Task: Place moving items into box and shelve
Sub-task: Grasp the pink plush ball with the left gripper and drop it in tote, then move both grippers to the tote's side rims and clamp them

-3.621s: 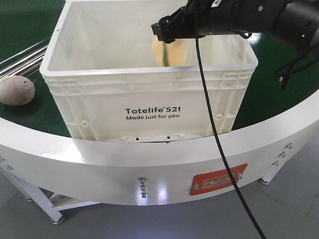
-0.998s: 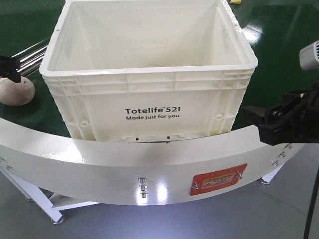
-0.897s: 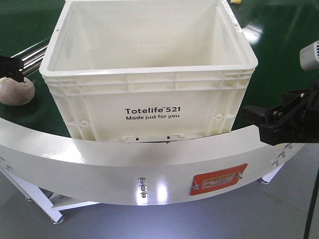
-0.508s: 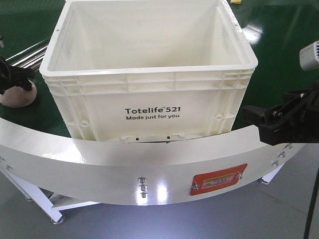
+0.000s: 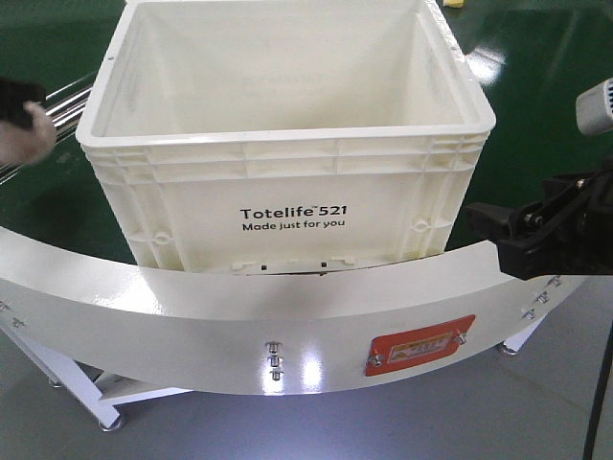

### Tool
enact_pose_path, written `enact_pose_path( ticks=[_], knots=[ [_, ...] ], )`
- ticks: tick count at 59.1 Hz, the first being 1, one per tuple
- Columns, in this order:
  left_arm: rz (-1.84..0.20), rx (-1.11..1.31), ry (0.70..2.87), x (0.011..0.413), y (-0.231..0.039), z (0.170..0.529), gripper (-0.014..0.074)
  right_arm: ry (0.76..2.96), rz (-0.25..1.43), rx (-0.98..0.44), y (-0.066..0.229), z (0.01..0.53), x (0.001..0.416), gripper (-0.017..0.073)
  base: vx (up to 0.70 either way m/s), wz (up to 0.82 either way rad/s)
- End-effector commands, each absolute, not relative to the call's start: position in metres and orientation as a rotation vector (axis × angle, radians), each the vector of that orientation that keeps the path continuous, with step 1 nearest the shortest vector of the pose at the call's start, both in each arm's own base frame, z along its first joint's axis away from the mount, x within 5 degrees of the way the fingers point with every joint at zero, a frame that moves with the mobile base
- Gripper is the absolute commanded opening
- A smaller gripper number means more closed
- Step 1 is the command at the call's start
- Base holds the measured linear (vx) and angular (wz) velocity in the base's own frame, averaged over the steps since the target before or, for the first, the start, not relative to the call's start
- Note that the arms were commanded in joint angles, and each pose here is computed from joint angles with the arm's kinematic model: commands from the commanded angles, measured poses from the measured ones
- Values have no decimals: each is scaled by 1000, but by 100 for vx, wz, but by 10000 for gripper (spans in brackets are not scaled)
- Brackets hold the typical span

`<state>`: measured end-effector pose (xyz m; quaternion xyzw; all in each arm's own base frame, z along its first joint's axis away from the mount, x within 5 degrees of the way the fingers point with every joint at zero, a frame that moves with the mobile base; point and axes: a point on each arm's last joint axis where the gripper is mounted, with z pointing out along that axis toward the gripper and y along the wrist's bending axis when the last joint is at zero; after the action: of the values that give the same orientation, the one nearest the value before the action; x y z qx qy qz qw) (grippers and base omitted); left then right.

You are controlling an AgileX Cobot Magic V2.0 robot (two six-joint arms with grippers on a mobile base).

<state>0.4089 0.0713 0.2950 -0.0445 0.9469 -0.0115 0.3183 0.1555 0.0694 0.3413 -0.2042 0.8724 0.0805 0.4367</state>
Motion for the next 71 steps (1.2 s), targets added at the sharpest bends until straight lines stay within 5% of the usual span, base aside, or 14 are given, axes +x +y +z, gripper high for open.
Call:
enact_pose_path(
  ticks=[1, 18, 36, 47, 58, 71],
  knots=[
    [-40, -79, 2250, 390, 54, 376, 325, 2062, 210, -482, 69, 358, 157, 557, 0, 0],
    [-135, 120, 2017, 356, -12, 448, 325, 2062, 209, -483, 69, 358, 157, 557, 0, 0],
    [-248, 460, 2029, 358, -91, 431, 343, 2063, 209, -483, 69, 358, 157, 557, 0, 0],
    [-284, 611, 2056, 363, -131, 409, 518, 2063, 209, -483, 69, 358, 157, 557, 0, 0],
    [-295, 632, 2041, 362, -140, 409, 678, 2059, 210, -482, 69, 358, 157, 557, 0, 0],
    [-204, 681, 2051, 351, -132, 424, 671, 2055, 230, -479, 70, 359, 157, 557, 0, 0]
  ],
)
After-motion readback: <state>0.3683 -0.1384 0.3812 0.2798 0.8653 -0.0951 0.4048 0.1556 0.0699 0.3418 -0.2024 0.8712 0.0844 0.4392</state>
